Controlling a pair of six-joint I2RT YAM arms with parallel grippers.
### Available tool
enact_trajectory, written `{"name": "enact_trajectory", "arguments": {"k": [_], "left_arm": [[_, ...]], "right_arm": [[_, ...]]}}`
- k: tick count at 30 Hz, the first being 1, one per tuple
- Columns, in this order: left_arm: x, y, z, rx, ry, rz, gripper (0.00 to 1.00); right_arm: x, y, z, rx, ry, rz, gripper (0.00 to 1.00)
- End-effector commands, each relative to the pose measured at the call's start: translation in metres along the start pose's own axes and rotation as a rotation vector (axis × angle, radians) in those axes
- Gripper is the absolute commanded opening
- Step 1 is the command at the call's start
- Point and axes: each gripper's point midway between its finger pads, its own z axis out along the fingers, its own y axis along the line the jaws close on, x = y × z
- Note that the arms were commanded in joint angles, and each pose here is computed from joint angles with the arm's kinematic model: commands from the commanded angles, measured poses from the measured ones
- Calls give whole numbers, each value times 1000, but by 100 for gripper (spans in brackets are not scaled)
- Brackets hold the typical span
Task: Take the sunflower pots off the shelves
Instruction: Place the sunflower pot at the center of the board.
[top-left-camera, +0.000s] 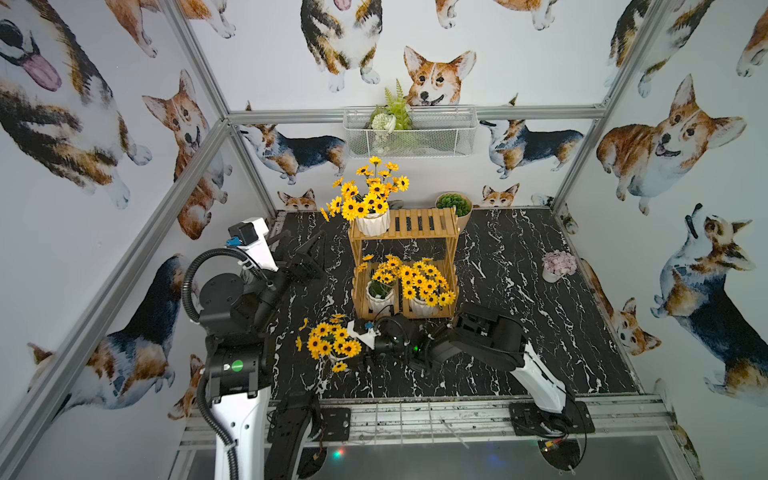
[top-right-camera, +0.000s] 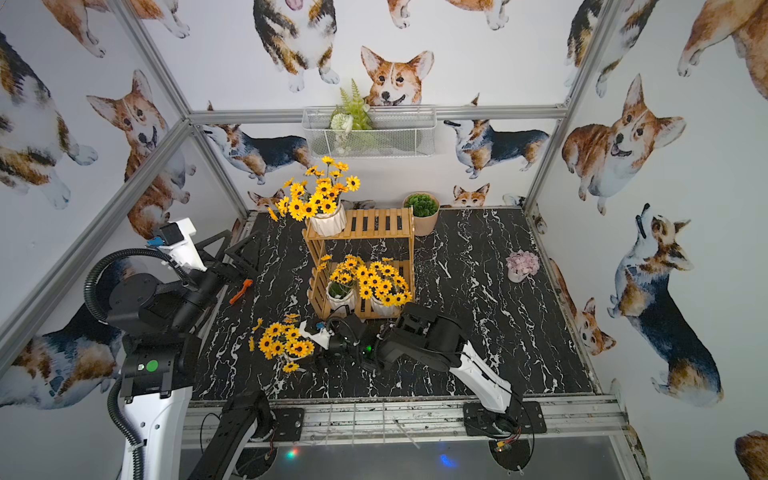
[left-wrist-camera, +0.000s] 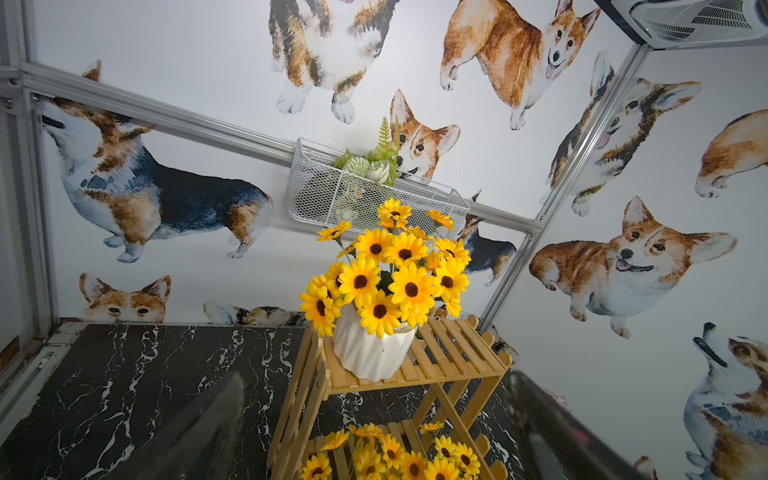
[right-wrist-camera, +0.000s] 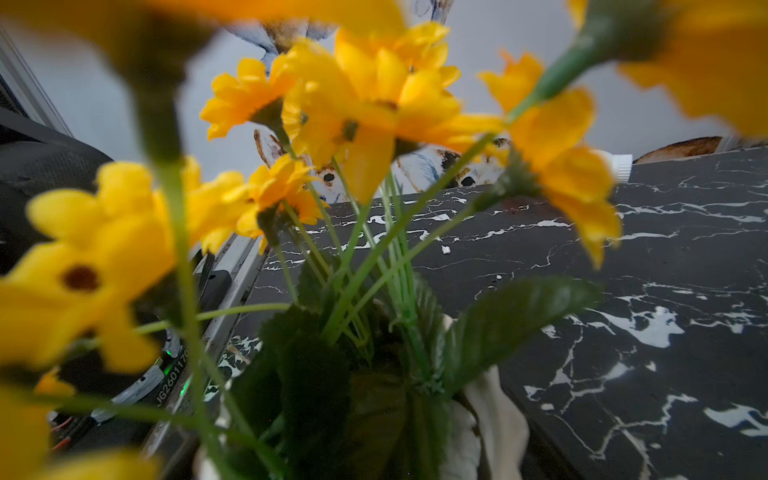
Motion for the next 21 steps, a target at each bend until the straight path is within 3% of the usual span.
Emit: {"name": "enact_trajectory", "arguments": {"k": [1,9,21], "left_arm": [[-4,-4,-1,15,-19,10,100],[-3,-3,-1,12,-18,10,100],[-2,-2,-1,10,-19,11,100]], "right_arm": [[3,4,-2,-16,17,-5,48],[6,6,-3,-23,53,-14,68],[10,9,-2,-48,111,-5,89]]}}
